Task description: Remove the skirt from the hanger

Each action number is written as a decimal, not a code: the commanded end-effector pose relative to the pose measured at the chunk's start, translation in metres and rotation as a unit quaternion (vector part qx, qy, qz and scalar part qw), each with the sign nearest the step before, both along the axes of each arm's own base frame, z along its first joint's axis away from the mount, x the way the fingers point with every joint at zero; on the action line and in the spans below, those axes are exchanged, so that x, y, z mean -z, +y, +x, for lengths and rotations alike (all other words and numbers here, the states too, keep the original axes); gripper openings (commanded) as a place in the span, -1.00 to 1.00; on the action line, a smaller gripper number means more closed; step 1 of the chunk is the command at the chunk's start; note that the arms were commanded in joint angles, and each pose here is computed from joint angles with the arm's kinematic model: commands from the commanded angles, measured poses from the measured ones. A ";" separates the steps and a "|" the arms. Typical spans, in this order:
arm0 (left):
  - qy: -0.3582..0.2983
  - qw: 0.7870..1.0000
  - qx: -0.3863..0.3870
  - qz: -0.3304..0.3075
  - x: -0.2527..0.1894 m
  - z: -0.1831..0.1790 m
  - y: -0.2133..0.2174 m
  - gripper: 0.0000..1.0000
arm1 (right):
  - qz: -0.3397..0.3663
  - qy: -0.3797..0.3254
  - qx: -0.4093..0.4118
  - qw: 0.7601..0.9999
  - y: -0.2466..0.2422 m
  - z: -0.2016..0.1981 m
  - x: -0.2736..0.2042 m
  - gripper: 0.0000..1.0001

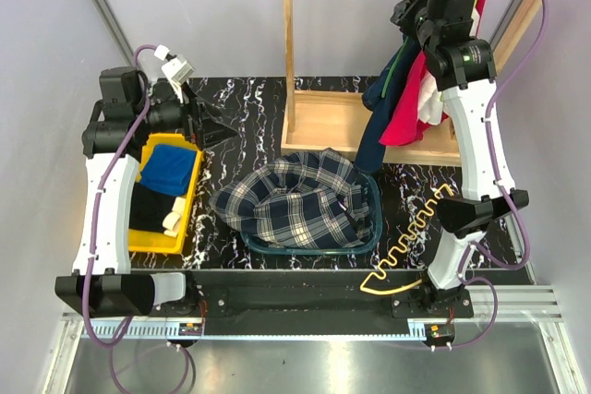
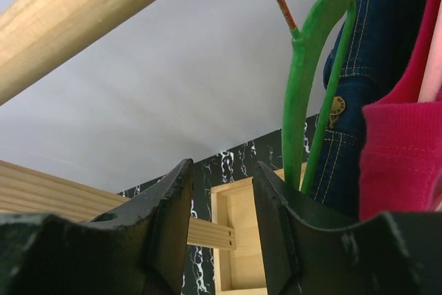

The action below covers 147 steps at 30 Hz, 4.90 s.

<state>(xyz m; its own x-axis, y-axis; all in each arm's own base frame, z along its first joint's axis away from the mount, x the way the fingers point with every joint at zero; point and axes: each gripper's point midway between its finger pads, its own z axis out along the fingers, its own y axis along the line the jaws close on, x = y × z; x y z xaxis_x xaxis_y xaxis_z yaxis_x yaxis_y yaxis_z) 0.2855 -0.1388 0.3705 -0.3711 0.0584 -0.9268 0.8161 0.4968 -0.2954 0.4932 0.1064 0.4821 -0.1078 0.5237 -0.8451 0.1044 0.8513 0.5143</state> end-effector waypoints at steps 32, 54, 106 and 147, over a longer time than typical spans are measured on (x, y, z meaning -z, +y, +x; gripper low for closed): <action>-0.032 0.999 0.018 -0.006 -0.009 0.006 0.000 0.98 | 0.023 -0.066 -0.015 0.997 -0.023 -0.041 -0.064 -0.01; -0.023 1.000 0.016 -0.010 -0.003 0.003 0.004 0.97 | -0.058 -0.007 0.126 0.990 -0.083 -0.062 -0.046 -0.05; 0.001 0.999 0.027 -0.020 0.011 -0.007 0.005 0.95 | -0.011 -0.033 0.095 0.995 -0.046 -0.040 -0.042 -0.08; 0.011 1.000 0.019 -0.012 0.026 -0.006 0.010 0.94 | -0.004 -0.045 0.039 0.998 -0.010 -0.038 -0.053 -0.16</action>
<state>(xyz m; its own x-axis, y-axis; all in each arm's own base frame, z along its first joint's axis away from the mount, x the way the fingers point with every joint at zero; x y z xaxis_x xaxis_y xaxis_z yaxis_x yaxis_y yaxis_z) 0.2824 -0.1286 0.3349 -0.4598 0.0358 -0.8873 0.7900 0.4727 -0.3903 0.4868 0.1080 0.4932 -0.0728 0.5127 -0.8555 0.1600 0.8527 0.4973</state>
